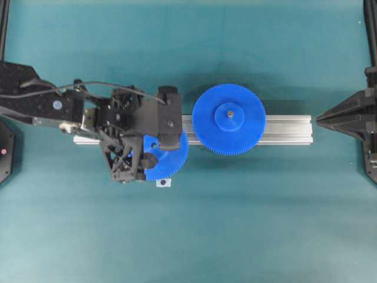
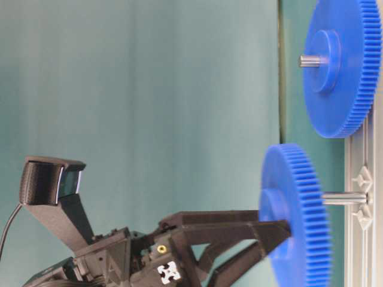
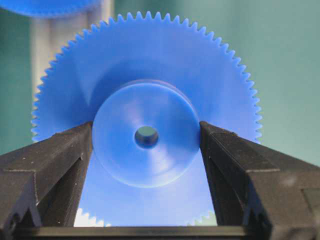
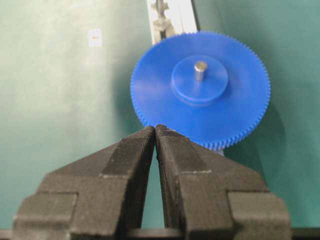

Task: Insert the small gear onto the shaft.
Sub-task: 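Position the held gear beside the large gear above the left shaft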

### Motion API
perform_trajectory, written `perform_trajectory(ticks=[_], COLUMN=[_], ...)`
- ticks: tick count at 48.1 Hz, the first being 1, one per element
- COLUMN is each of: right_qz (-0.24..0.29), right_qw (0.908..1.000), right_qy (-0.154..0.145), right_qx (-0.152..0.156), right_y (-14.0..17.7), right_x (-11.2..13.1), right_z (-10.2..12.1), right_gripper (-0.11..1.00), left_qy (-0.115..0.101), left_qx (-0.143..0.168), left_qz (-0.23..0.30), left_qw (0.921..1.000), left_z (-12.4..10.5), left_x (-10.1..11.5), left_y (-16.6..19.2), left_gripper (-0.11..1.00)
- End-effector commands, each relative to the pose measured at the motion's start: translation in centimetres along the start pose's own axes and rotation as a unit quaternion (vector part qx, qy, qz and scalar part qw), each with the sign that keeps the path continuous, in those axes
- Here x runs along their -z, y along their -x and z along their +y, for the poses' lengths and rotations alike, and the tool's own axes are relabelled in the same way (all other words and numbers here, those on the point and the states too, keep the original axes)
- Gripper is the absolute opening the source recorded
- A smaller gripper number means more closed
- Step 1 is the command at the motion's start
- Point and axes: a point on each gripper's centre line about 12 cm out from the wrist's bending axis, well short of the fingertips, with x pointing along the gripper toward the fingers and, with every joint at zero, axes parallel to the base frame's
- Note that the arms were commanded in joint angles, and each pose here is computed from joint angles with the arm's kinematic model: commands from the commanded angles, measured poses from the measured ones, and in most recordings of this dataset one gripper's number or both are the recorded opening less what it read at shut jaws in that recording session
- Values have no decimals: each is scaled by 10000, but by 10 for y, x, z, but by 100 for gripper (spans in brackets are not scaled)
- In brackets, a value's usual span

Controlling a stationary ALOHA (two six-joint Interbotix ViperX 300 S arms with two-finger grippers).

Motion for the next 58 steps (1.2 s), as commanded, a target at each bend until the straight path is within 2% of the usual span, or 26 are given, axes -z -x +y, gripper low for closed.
perform_trajectory(ticks=[1,19,37,44,58], right_qz=[-70,-63,-102,-109,-132], right_qw=[10000,10000,9999,9999,9999], right_qy=[-42,-53,-49,-49,-49], right_qx=[6,10,18,17,15], right_y=[0,0,0,0,1], right_x=[-4,-4,-4,-3,-3], right_z=[0,0,-1,-1,-1], right_gripper=[21,21,21,21,21], left_qy=[-38,-199,-664,-671,-663], left_qx=[-15,-97,-280,-295,-265], left_qz=[-353,-190,-159,-203,33], left_qw=[9994,9996,9973,9971,9974], left_z=[2,11,34,36,37], left_x=[-17,-36,-30,-28,-15], left_y=[21,45,32,22,0], left_gripper=[72,72,72,72,72])
